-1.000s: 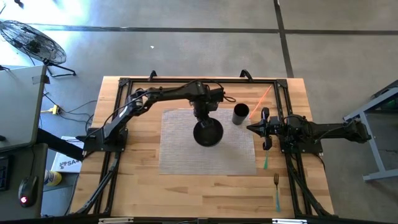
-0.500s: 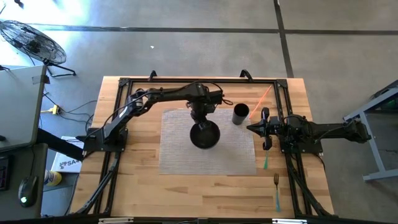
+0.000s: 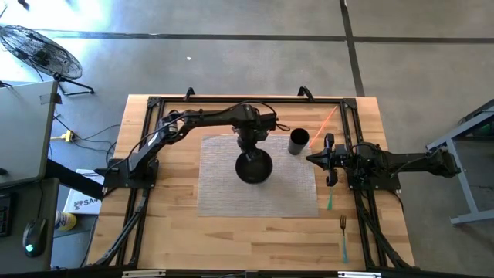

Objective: Pick & Place Utensil
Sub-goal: Put the black bowl on the gray mat to the bottom left of the black cup, then put the orange straw into the black cup to the top right of the black bowl

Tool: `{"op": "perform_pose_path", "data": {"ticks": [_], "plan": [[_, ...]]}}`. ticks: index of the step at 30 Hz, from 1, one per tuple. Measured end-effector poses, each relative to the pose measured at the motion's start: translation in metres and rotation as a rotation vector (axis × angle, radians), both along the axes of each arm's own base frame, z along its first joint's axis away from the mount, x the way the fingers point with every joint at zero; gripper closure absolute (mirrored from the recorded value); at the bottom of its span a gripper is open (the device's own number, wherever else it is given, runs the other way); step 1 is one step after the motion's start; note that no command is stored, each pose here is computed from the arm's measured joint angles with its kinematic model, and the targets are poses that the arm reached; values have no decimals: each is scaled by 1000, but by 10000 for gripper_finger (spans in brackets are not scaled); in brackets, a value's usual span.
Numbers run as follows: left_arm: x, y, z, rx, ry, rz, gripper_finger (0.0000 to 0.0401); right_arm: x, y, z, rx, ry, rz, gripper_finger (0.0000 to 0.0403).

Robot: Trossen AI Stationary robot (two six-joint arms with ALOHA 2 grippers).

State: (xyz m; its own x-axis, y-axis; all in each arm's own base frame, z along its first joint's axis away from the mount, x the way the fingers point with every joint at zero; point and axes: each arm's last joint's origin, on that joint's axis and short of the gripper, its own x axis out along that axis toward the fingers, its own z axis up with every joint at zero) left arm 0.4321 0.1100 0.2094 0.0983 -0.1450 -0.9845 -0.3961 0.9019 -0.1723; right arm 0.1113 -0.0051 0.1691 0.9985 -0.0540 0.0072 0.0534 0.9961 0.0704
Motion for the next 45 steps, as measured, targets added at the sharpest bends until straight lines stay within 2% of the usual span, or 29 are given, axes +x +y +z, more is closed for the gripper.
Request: {"op": "perform_pose_path", "data": {"ticks": [9,16,22,28,33,37,40,45], "plan": [[-1,0,0,0,6,-9,332,0,0,0,0,0,0,401],[-5,-1,6,-9,32,-60,292,0,0,0,0,1,0,399],[-7,0,42,30,12,-98,281,0,0,0,0,1,0,400],[-13,-7,87,23,-59,-200,281,0,0,0,0,0,0,400],[-31,-17,125,69,-152,-233,281,0,0,0,0,1,0,398],[-43,-20,151,164,-227,-221,281,0,0,0,0,1,0,401],[-50,-22,166,199,-278,-217,281,0,0,0,0,1,0,401],[-52,-24,173,243,-312,-225,281,0,0,0,0,0,0,398]]}}
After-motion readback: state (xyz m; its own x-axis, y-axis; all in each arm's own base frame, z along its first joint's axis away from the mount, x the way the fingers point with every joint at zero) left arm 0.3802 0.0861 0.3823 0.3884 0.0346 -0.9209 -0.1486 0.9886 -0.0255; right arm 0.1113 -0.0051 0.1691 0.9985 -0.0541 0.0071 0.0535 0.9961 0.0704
